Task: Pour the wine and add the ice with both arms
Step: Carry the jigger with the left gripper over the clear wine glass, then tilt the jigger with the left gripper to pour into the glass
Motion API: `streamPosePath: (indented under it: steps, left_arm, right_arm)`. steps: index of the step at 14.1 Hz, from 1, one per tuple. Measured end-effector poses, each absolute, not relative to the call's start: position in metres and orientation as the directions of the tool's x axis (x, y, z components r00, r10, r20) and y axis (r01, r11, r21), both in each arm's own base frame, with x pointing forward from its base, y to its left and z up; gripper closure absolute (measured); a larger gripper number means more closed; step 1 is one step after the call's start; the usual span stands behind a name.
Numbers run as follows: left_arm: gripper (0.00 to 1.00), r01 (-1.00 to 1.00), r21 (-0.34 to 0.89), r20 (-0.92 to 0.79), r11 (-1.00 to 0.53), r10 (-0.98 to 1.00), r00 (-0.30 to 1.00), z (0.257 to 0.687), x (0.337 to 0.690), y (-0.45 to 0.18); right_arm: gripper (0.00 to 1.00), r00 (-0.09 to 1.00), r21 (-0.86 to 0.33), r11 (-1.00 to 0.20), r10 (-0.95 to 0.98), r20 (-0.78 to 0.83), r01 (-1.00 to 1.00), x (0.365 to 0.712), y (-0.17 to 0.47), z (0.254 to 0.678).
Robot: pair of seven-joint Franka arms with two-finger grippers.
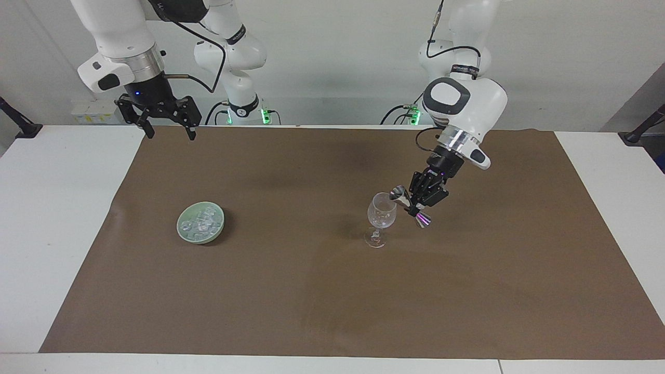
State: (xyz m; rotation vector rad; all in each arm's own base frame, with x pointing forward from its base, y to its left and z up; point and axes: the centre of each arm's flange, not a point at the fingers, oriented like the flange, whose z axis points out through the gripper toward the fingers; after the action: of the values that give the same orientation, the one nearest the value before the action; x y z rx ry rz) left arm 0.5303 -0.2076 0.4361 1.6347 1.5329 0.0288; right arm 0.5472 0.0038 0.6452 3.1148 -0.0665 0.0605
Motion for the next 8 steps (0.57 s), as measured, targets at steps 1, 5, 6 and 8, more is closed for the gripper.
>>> streamPosePath:
  steps: [1,5,6,8]
  left_arm:
    - [0.78,0.797,0.588,-0.517,0.134,0.82,0.243,0.4358,0.5297,-0.2083]
    - [0.78,0.793,0.594,-0.508,0.132,0.826,0.243,0.4348,0.5281,-0.2094]
    - [0.78,0.791,0.597,-0.504,0.133,0.829,0.24,0.434,0.5277,-0.2085]
    - [0.78,0.786,0.604,-0.492,0.132,0.837,0.238,0.4323,0.5256,-0.2093]
  right_arm:
    - [0.0,0.998,0.025,-0.999,-0.042,0.039,-0.043,0.5472,0.0038,0.6452]
    - [0.0,0.998,0.025,-0.999,-0.042,0.039,-0.043,0.5472,0.0038,0.6452]
    - [0.0,0.998,0.025,-0.999,-0.042,0.039,-0.043,0.5472,0.0038,0.6451]
    - [0.0,0.998,0.025,-0.999,-0.042,0.039,-0.043,0.5472,0.0038,0.6452]
